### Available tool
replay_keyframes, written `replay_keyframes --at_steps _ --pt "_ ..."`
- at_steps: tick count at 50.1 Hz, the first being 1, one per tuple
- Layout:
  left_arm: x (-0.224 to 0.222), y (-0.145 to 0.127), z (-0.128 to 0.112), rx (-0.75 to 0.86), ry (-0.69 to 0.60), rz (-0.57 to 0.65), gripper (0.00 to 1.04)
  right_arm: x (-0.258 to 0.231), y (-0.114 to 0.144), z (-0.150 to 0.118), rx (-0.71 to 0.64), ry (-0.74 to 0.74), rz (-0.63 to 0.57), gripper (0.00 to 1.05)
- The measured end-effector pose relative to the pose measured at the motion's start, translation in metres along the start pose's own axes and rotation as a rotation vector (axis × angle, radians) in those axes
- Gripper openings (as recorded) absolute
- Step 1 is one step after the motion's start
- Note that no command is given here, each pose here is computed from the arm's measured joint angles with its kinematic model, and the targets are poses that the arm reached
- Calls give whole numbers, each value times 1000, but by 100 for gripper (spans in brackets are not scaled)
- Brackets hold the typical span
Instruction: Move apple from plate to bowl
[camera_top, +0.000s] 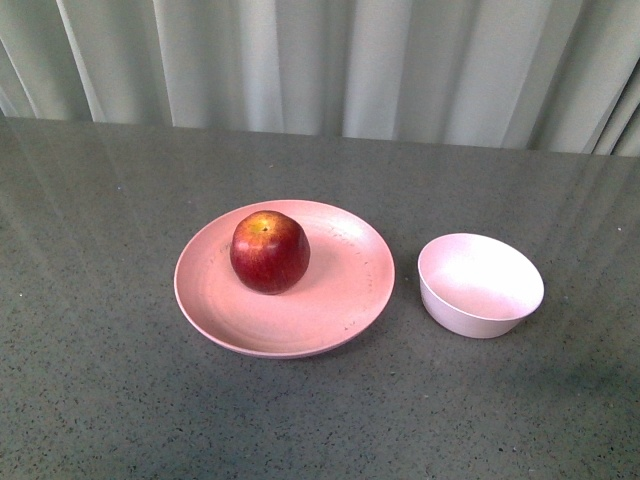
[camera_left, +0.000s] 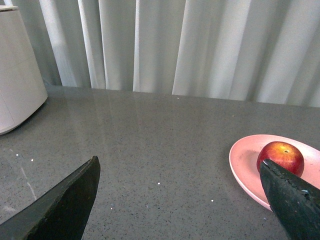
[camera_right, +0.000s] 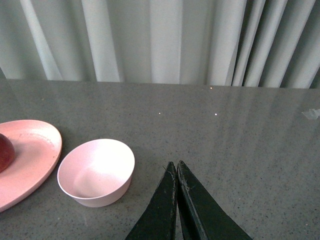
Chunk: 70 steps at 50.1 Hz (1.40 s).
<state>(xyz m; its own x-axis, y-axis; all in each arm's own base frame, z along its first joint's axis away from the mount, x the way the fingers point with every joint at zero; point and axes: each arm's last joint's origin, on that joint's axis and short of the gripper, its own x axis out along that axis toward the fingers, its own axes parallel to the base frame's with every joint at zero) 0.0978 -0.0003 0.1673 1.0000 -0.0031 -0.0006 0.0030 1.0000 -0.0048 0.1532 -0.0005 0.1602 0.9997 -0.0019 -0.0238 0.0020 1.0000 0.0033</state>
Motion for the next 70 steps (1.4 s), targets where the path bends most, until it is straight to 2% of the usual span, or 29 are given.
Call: replay_keyframes --at_steps 29,70 --pt "0 0 0 0 0 0 96 -28 0 13 0 -45 0 2" --pt "0 0 0 0 0 0 96 -48 0 12 0 -42 1 2"
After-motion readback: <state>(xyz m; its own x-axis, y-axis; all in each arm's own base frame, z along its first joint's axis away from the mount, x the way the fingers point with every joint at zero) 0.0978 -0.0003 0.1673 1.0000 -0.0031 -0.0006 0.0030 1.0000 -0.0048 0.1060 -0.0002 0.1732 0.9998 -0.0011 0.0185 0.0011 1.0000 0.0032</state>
